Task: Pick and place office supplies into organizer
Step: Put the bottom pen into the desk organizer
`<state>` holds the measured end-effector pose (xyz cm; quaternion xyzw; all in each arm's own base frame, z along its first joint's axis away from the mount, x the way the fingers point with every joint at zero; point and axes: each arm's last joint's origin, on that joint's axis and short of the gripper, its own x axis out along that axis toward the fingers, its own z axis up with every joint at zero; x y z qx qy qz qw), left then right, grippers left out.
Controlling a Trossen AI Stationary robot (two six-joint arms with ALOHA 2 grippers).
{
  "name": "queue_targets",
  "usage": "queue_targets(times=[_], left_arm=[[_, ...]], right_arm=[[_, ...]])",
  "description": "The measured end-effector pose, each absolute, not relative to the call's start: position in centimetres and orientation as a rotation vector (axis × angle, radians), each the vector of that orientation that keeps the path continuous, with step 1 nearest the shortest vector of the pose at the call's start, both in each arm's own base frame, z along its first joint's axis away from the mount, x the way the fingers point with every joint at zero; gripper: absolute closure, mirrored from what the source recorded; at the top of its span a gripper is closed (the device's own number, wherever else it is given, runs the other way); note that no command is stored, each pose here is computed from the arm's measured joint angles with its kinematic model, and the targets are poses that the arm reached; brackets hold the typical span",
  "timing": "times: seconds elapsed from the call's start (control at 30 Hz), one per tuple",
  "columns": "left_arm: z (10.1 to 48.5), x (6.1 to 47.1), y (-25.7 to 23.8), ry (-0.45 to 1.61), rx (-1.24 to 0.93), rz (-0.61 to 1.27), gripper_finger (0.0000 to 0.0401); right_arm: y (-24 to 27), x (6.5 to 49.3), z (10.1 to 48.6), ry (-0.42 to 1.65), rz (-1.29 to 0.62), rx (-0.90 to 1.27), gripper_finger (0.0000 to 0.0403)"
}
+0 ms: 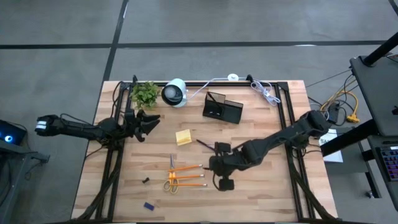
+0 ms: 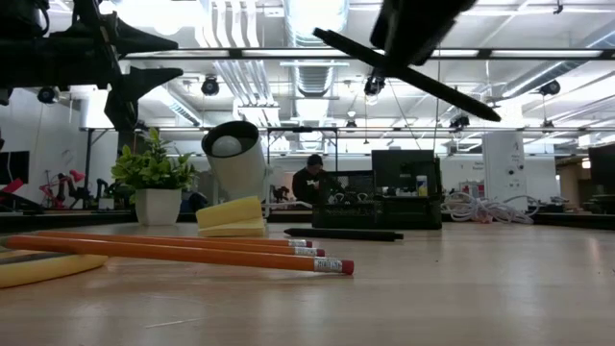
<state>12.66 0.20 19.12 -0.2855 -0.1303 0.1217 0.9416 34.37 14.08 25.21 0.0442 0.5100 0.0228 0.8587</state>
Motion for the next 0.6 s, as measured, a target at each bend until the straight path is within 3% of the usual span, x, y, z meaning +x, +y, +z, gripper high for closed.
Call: queue_targets(times=[0.6], left_arm=[[19.1, 12.7, 0.2, -0.265, -0.582, 0.240, 0.0235]], right_arm=[[8.2, 38.1, 26.5, 0.795, -0.085, 0.158, 0.0390]])
